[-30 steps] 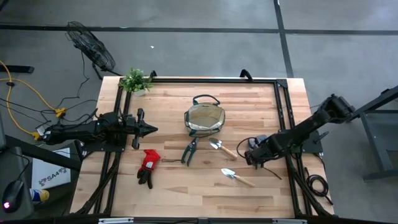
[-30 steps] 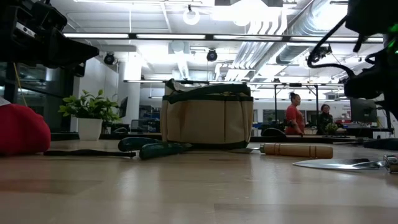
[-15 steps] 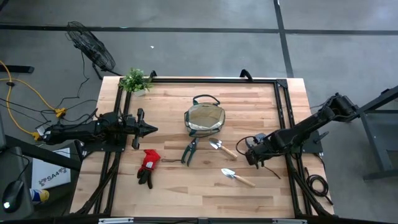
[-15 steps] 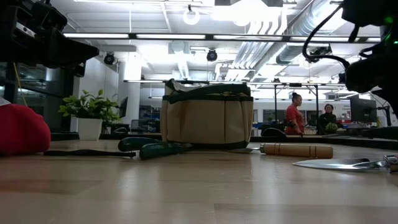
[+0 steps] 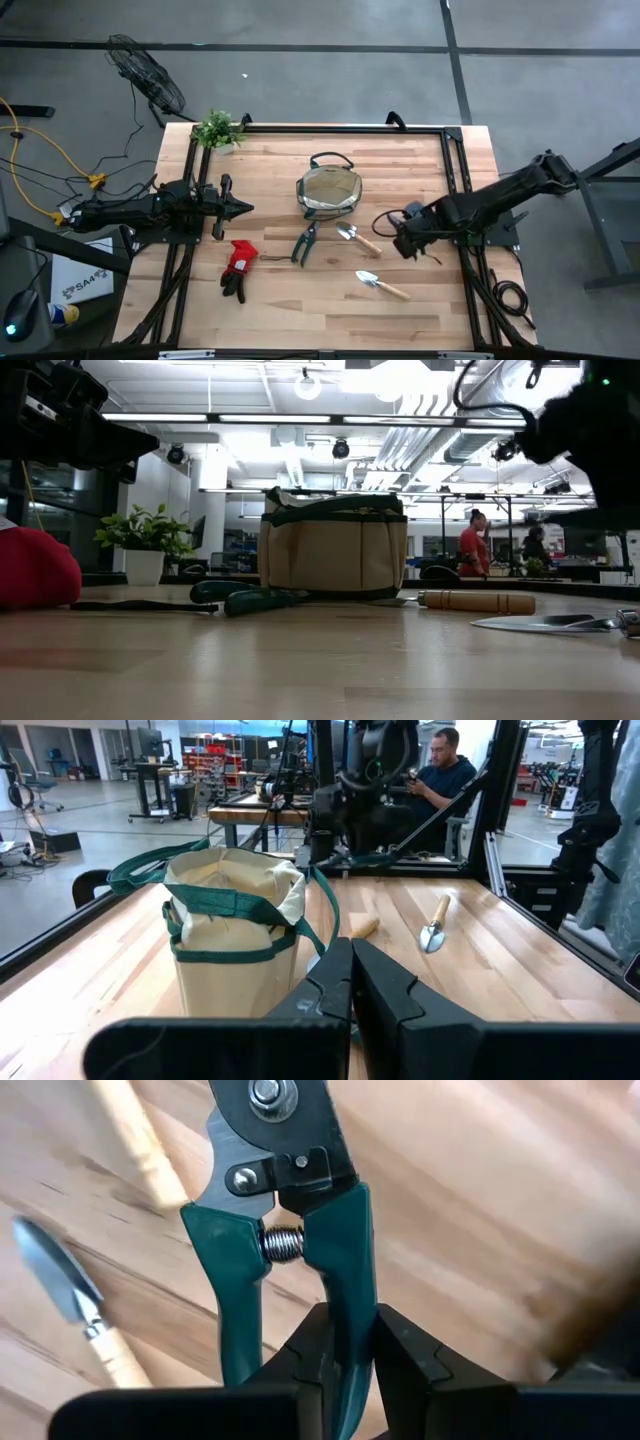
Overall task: Pick & Place Garden tools in Gardening bag
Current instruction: Put the right green shears into the gardening bag
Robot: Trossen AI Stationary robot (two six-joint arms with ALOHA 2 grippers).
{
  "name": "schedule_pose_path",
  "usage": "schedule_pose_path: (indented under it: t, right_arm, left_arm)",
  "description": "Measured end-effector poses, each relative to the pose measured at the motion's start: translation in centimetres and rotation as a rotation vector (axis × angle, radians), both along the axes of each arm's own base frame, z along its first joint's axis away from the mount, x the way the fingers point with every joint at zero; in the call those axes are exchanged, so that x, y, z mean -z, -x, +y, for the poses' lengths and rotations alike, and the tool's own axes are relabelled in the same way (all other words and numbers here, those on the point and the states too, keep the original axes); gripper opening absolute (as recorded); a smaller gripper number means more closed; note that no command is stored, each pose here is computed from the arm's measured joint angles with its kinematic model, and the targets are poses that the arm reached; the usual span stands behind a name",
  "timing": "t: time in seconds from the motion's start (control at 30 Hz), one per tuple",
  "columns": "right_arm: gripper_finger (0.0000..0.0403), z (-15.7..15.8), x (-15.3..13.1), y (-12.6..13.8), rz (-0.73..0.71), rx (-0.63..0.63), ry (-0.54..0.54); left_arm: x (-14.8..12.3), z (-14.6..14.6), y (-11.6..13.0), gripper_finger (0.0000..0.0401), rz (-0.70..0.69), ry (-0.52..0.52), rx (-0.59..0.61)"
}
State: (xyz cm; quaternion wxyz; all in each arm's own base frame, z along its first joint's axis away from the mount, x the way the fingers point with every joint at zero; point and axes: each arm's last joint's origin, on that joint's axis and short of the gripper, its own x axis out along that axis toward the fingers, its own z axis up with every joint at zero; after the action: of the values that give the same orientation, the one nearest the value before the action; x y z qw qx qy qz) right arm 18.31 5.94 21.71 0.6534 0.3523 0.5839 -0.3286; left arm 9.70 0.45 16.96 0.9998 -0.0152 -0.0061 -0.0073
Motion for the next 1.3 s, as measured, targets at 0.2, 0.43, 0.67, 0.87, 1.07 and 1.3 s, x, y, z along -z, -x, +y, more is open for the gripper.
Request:
schedule_pose_path:
  t: [0.2, 0.43, 0.67, 0.87, 1.07, 1.3]
  right_arm:
    - [0.004, -1.2, -2.2, -0.6, -0.017, -0.072, 0.084]
    - [0.004, -2.6, -4.6, -1.7, -0.038, -0.178, 0.224]
    - [0.004, -3.8, -6.0, -3.7, -0.035, -0.288, 0.443]
    - [0.004, -4.5, -7.2, -5.8, -0.018, -0.319, 0.695]
    - [0.004, -5.0, -7.6, -8.6, -0.012, -0.387, 0.89]
    - [0.004, -5.6, -7.2, -11.6, 0.012, -0.469, 0.988]
  left_arm:
    - [0.0, 0.0, 0.0, 0.0001, 0.0, 0.0, 0.0]
    - [0.0, 0.0, 0.0, 0.0001, 0.0, 0.0, 0.0]
    - [0.0, 0.0, 0.0, 0.0001, 0.0, 0.0, 0.0]
    - [0.0, 0.0, 0.0, 0.0001, 0.0, 0.0, 0.0]
    - [0.0, 0.0, 0.0, 0.0001, 0.0, 0.0, 0.0]
    - [0.0, 0.0, 0.0, 0.0001, 0.0, 0.0, 0.0]
